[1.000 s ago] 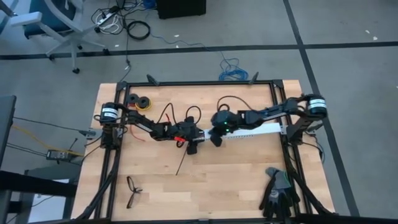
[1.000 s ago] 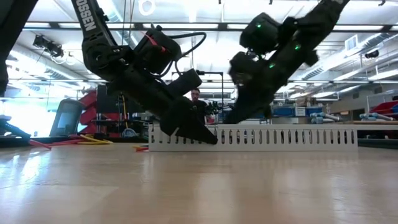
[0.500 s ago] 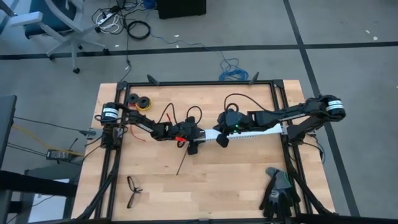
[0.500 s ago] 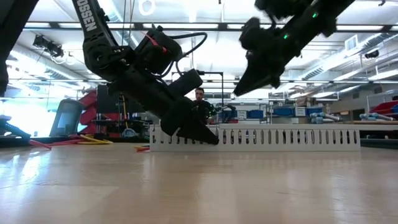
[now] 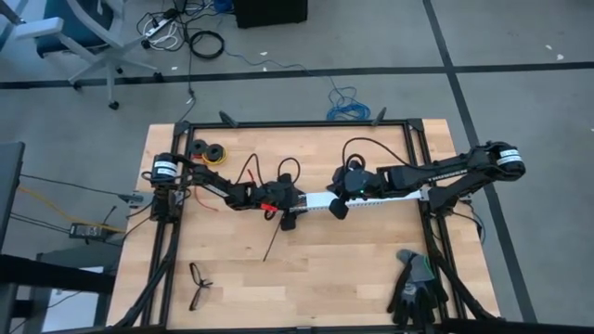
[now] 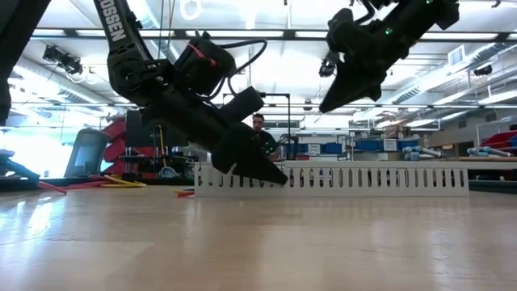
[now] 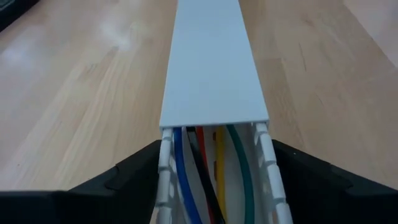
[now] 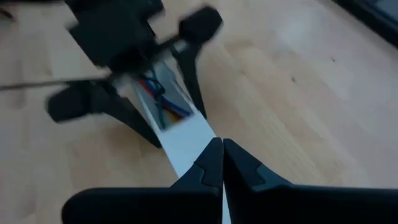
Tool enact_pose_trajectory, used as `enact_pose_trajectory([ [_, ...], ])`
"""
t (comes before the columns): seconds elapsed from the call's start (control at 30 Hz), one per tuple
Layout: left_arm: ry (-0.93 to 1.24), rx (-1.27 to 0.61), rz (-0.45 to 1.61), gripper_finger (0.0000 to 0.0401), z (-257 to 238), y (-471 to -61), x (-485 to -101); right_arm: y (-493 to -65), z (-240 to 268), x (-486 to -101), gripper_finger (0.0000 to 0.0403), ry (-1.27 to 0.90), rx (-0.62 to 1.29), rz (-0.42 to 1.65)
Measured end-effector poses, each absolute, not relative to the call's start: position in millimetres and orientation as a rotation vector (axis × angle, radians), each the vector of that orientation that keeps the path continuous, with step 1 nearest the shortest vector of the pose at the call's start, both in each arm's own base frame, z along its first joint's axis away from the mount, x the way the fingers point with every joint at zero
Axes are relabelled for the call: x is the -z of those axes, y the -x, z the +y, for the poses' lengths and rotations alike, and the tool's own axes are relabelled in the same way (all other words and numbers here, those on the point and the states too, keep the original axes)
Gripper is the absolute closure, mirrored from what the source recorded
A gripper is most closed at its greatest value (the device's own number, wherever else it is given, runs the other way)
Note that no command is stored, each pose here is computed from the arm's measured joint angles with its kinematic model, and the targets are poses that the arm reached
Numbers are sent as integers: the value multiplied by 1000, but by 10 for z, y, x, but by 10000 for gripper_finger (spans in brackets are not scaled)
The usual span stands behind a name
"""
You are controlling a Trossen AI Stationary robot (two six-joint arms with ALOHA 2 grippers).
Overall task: Ziptie cables
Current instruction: Close the white cable duct
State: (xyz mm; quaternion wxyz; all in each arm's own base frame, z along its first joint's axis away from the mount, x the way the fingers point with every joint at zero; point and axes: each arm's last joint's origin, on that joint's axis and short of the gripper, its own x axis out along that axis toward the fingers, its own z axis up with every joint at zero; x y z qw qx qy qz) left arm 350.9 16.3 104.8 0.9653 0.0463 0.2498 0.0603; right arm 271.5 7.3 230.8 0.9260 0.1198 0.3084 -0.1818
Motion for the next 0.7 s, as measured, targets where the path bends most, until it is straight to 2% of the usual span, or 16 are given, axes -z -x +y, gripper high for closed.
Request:
enact_pose_trajectory([
  [0.27, -91, -123, 492, 111, 163, -3515, -1060, -2690, 72, -2290, 403, -252, 384, 662],
  [0.57, -90, -124, 480, 160, 163, -3521, -1070, -2677, 72, -2275, 403, -259, 392, 680],
  [0.7, -90, -124, 481, 167, 163, -3520, -1070, -2646, 81, -2284, 403, -271, 399, 692],
])
